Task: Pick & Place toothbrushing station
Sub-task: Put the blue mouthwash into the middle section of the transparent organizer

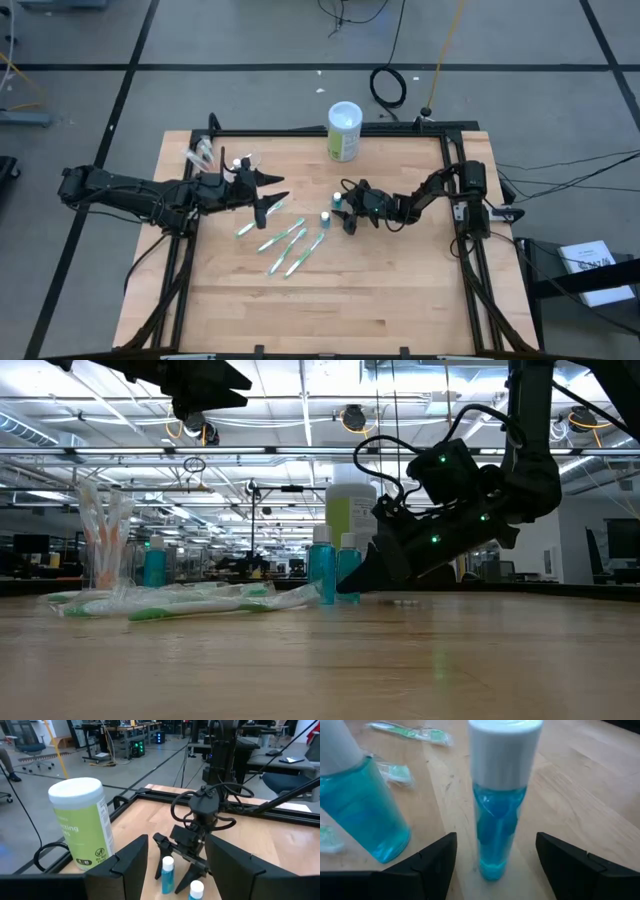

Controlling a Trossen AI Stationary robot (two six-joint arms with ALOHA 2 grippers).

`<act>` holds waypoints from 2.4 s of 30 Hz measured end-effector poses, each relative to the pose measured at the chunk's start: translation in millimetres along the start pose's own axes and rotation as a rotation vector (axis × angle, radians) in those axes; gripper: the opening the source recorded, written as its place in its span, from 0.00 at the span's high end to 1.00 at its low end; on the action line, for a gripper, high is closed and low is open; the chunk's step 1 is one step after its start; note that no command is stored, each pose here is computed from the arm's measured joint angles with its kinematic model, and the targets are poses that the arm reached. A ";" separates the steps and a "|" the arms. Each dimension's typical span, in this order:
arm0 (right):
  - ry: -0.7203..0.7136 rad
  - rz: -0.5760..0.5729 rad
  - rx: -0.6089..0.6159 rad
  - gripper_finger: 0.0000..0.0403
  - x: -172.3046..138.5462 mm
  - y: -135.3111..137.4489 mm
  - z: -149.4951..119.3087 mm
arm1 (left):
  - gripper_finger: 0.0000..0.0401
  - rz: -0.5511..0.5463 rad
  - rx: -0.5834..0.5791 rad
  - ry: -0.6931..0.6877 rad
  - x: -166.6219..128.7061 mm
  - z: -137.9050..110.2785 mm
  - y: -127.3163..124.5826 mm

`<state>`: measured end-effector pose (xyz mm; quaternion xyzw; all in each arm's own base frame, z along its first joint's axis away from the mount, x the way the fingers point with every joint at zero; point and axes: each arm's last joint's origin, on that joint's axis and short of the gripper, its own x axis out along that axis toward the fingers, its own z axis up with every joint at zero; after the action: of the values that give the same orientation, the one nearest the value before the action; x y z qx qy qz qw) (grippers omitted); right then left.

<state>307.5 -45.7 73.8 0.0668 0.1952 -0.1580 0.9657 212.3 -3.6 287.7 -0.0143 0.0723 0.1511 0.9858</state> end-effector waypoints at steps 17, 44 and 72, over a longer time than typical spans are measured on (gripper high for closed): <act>-0.015 -0.018 -0.005 0.60 0.0 -0.3 1.2 | 0.50 0.002 -0.025 -0.004 0.0 0.4 0.1; -0.068 0.054 -0.038 0.77 -3.8 3.9 12.7 | 0.50 0.003 -0.116 -0.002 3.4 -1.0 -1.1; -0.081 0.168 -0.168 0.77 -64.2 33.4 74.5 | 0.50 -0.190 -0.052 -0.035 85.3 -39.9 -5.4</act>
<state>289.0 -10.6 169.8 -0.0049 0.1623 -0.0623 0.9848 288.9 14.6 235.8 -0.0442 0.0496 0.0589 0.9961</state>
